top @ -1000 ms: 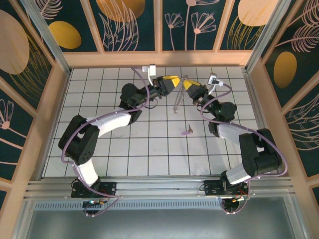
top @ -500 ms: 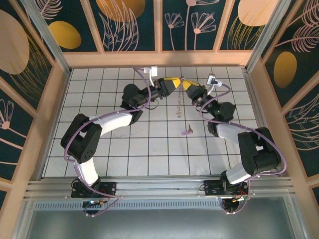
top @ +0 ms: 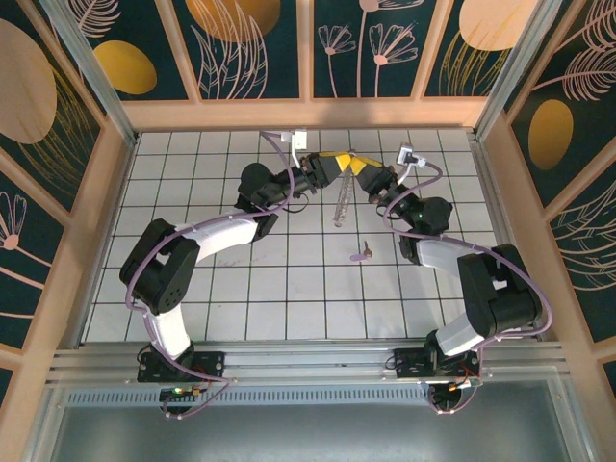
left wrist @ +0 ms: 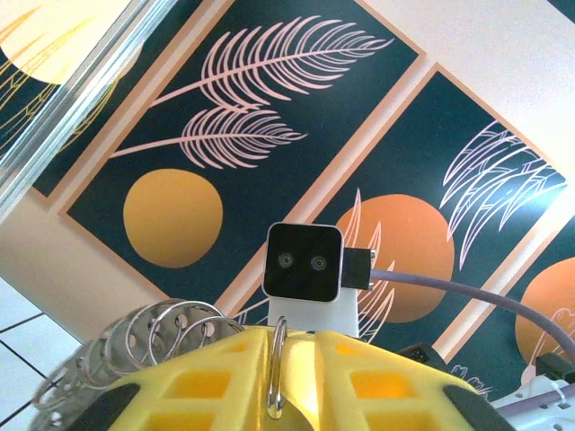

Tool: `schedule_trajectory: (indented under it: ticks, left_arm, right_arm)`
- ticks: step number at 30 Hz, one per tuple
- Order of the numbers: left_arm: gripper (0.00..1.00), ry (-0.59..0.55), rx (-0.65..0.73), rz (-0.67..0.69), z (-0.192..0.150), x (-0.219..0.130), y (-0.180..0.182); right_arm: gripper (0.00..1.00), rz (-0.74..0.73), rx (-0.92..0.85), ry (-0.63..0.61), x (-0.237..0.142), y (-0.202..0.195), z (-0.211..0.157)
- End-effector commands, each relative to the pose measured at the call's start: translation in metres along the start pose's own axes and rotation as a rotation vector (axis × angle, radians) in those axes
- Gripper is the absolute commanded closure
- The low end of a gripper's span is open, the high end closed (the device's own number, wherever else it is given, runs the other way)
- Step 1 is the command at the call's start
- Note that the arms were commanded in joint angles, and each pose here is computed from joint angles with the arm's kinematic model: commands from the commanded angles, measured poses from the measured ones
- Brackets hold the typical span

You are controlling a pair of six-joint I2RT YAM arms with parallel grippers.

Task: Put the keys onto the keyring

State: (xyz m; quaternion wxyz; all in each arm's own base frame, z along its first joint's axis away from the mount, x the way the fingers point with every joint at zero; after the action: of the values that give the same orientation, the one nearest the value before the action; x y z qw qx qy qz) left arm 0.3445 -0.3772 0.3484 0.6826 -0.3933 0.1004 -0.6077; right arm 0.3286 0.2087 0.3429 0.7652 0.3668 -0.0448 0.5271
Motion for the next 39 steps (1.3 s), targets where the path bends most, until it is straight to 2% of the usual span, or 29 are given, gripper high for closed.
schedule_trajectory:
  ticks: [1,5,7,9,10,12,16,22,32,39]
  left_arm:
    - [0.85,-0.016,0.033,-0.061,0.007,0.006,-0.015]
    - [1.00,-0.011,0.035,-0.065,0.006,0.006,-0.015]
    - [1.00,-0.007,0.037,-0.062,0.005,0.007,-0.015]
    - [1.00,-0.001,0.054,-0.057,0.006,0.006,-0.016]
    - [1.00,0.006,0.068,-0.054,0.006,0.006,-0.016]
    - [1.00,0.026,0.105,-0.029,0.006,0.008,-0.017]
    - [1.00,0.089,0.179,-0.014,0.004,0.011,-0.022]
    - [1.00,0.207,0.264,-0.042,-0.003,0.018,-0.030]
    - [1.00,0.367,0.344,-0.099,-0.014,0.023,-0.040]
    - [1.00,0.434,0.354,-0.125,-0.020,0.023,-0.042]
  right_arm:
    - [1.00,0.073,-0.051,-0.047,0.006,0.019,0.013]
    - [1.00,0.075,-0.046,-0.036,0.007,0.018,0.011]
    - [0.99,0.071,-0.042,-0.021,0.008,0.017,0.011]
    - [0.69,0.050,-0.044,-0.014,0.003,0.014,0.014]
    - [0.60,0.035,-0.047,-0.021,-0.001,0.012,0.018]
    - [0.52,0.002,-0.060,-0.034,-0.014,0.010,0.026]
    - [0.50,-0.061,-0.102,-0.027,-0.033,0.010,0.038]
    - [0.50,-0.121,-0.166,0.059,-0.042,0.011,0.035]
    - [0.54,-0.047,-0.203,0.180,-0.041,0.025,0.020]
    - [0.61,-0.036,-0.215,0.215,-0.041,0.025,0.015]
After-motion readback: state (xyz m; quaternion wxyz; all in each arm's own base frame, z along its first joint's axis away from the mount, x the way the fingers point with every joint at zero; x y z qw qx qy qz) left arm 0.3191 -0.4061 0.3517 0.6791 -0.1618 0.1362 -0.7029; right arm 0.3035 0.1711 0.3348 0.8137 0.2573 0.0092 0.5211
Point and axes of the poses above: each hand's point on the last joint's axis, 136 mm out from that joint toward the fingers, its own x axis out along the fingers, its own y axis along the line the jaws close on, z = x × y, the point moved 1 cm from there along -x, back along the fingers, and after that the axes turned 2 degrees about -x, right-handed, at the moved point
